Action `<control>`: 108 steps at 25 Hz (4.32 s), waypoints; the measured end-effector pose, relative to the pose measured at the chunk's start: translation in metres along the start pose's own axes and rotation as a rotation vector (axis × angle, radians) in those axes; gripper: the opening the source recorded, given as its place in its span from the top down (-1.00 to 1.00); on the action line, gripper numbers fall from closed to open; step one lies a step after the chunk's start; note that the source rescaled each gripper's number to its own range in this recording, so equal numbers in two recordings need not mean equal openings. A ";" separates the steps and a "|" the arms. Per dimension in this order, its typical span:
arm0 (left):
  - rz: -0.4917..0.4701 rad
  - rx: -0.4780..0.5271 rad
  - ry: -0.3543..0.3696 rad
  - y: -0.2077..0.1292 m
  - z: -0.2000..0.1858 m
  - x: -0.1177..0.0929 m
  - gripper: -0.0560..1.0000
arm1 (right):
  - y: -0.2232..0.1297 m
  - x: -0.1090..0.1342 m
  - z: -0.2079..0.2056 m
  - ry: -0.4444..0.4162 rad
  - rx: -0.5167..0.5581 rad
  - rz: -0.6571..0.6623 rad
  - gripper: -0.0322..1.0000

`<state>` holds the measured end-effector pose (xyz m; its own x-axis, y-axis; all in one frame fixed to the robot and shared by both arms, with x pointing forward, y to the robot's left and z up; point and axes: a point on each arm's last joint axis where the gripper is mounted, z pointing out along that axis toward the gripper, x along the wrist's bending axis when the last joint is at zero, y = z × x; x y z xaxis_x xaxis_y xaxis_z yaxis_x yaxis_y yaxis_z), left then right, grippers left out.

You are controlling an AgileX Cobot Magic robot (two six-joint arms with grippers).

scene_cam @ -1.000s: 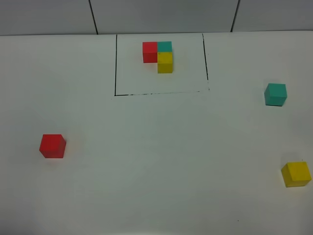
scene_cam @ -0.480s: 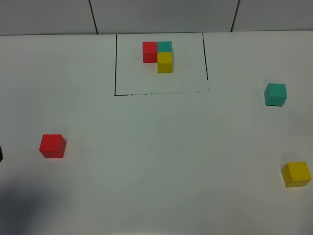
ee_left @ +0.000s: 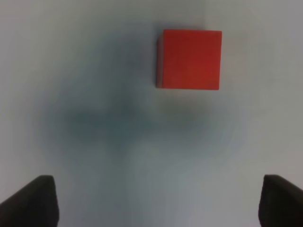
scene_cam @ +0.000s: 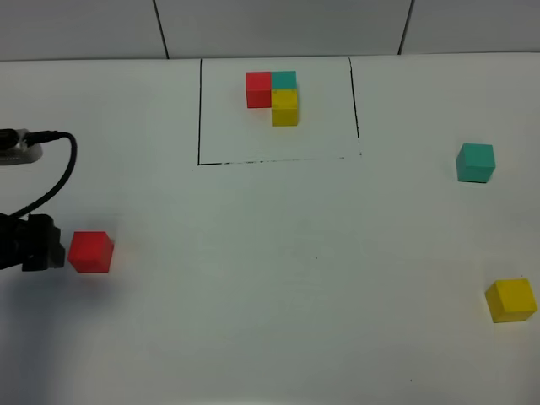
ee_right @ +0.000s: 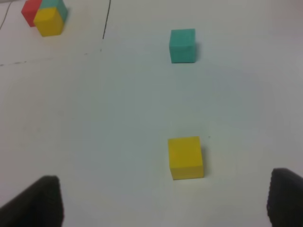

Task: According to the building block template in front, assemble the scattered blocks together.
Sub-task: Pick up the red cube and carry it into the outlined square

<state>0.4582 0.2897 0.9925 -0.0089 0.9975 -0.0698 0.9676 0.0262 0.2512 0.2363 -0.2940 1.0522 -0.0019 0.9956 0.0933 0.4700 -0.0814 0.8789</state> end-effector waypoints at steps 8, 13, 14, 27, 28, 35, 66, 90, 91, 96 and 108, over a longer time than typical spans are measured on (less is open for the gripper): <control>0.001 0.070 0.005 0.017 0.026 0.001 -0.84 | 0.000 0.000 0.000 0.000 0.000 0.000 -0.51; 0.033 0.037 0.010 0.022 0.030 -0.005 -0.84 | 0.000 0.000 0.000 0.000 0.000 0.000 -0.51; 0.054 0.030 0.011 0.023 0.032 -0.009 -0.84 | 0.000 0.000 0.000 0.000 0.000 0.000 -0.51; 0.021 0.087 0.018 0.028 0.064 -0.019 -0.84 | 0.000 0.000 0.000 0.000 0.000 0.000 -0.51; 0.017 0.091 0.018 0.029 0.066 -0.019 -0.84 | 0.000 0.000 0.000 0.000 0.000 0.000 -0.51; 0.008 0.104 0.021 0.035 0.078 -0.020 -0.84 | 0.000 0.000 0.000 0.000 0.000 0.000 -0.51; 0.011 0.176 0.056 0.039 0.123 -0.028 -0.18 | 0.000 0.000 0.000 0.000 -0.001 0.000 -0.51; 1.018 0.226 0.004 0.109 0.085 -0.156 0.89 | 0.000 0.000 0.000 0.000 -0.001 0.000 -0.51; 1.061 0.232 0.005 0.111 0.087 -0.166 0.89 | 0.000 0.000 0.000 0.000 -0.001 0.000 -0.51; 1.217 0.236 0.009 0.119 0.103 -0.208 0.89 | 0.000 0.000 0.000 0.000 -0.001 0.000 -0.51; 1.416 0.221 -0.008 0.138 0.127 -0.259 0.89 | 0.000 0.000 0.000 0.000 -0.001 0.001 -0.51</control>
<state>0.6258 0.0271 0.9222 0.9794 0.1743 0.1022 0.1791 -0.9830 -0.0396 0.2364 -0.2940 1.0522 -0.0013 0.9955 0.0945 0.4692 -0.0829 0.8792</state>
